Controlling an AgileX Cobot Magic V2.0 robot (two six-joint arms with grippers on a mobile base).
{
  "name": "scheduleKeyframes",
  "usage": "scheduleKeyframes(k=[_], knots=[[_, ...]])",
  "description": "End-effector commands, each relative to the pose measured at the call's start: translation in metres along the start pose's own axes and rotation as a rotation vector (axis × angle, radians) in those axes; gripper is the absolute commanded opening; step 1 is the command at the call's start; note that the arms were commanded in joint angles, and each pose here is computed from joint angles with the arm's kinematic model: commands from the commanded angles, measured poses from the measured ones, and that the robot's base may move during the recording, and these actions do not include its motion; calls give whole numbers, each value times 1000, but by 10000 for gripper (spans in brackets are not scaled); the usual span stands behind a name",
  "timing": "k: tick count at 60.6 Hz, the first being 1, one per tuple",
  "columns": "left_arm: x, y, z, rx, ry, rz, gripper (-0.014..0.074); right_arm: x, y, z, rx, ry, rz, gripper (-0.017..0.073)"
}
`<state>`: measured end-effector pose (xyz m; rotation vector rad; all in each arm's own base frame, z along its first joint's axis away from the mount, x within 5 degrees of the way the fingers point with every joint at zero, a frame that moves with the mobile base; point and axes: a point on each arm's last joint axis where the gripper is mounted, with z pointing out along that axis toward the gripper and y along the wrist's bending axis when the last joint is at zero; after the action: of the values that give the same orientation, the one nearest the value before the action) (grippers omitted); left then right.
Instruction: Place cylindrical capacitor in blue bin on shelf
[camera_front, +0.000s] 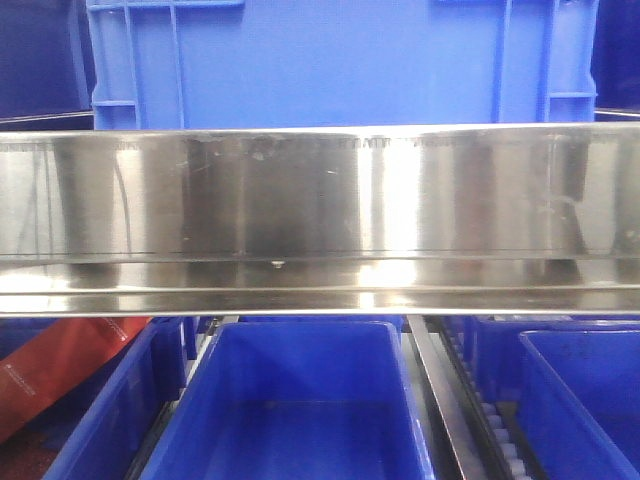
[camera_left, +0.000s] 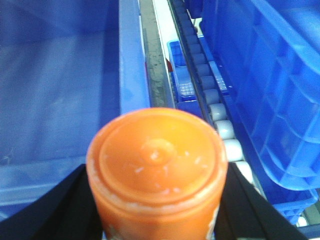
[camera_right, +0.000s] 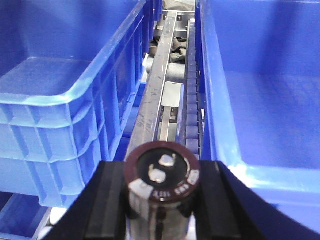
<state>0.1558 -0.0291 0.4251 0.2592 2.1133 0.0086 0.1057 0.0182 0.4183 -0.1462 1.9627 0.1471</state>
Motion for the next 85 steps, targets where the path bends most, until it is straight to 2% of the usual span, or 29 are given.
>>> scheduleKeyframes(k=[1, 36, 50, 59, 76, 81, 85], knots=[[-2, -1, -1, 5, -23, -4, -111, -4, 0, -2, 3, -31, -8, -70], [-2, -1, -1, 5, -23, -4, -111, -5, 0, -2, 3, -34, -9, -70], [-2, -1, -1, 5, -23, -4, -111, -23, -1, -4, 15, -243, -9, -70], [-2, -1, -1, 5, -23, -4, -111, -30, -1, -6, 19, -319, -9, -70], [-7, -3, 1, 28, -63, -21, -111, -32, -2, -7, 21, -345, -9, -70], [-21, -6, 0, 63, -97, -43, -111, -32, -2, -7, 21, -345, -9, -70], [-34, -11, 3, 91, -110, -28, -111, -32, -2, -7, 21, -345, -9, -70]])
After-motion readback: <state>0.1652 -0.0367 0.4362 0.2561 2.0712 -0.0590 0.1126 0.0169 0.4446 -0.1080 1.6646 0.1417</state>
